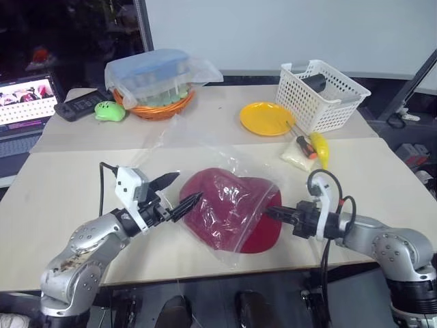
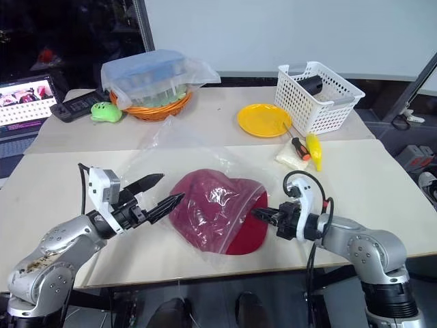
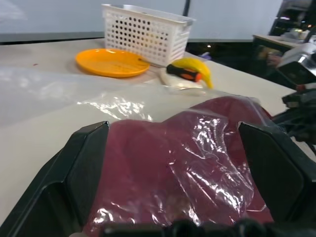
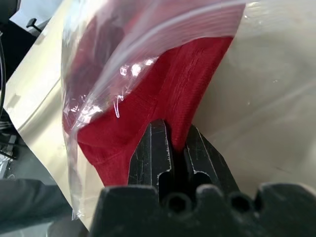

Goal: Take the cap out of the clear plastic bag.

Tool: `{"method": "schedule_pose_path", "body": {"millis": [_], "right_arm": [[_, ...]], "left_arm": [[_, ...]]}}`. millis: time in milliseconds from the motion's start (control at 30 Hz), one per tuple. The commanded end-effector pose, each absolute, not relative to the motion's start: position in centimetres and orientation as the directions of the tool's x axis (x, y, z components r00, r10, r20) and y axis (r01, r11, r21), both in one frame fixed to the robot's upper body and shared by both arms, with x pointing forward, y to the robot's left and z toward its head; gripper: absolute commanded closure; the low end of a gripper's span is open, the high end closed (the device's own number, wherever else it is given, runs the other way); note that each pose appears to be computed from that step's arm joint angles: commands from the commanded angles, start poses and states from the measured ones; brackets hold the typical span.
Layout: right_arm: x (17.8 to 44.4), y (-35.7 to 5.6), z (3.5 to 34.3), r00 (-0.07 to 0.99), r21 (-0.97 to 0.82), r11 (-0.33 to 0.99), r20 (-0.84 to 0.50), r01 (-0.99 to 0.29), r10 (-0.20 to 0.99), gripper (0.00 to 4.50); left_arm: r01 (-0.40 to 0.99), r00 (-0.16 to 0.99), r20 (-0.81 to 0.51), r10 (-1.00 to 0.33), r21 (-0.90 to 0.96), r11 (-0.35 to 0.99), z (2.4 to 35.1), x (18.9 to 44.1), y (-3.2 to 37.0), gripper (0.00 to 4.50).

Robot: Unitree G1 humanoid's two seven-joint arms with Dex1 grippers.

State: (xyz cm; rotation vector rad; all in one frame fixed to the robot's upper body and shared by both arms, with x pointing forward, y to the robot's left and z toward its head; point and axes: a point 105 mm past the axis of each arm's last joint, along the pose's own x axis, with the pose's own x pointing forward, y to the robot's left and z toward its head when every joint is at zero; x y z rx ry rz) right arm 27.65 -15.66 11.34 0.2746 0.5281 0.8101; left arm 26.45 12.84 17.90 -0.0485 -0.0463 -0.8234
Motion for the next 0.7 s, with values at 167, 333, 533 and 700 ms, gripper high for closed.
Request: {"method": "schedule_pose_path", "body": {"millis": [167,333,533,700], "right_arm": [[25.3,-21.4,10.7,0.625,0.460,0.730,-0.388,-0.505,0.677,4.46],[23.9,-23.7,10.2,0.639,0.470,0.754,-0.415,-0.458,0.647,4.46],[24.7,-22.9,10.7,0.660,0.472,0.752,-0.386,-0.459,0.645,4.46],[26.0,-20.8,10.9,0.668,0.483,0.739,-0.354,-0.469,0.655,4.46]], "left_arm": [[0.763,0.646,0.063,-0.761,-0.008,0.646,18.1,26.2,12.1,0.00],[0.786,0.618,0.058,-0.784,-0.016,0.618,17.9,26.3,11.7,0.00],[0.864,0.502,-0.019,-0.864,0.038,0.502,17.1,26.3,10.9,0.00],[0.900,0.431,-0.043,-0.901,0.093,0.426,16.9,27.1,9.7,0.00]]}}
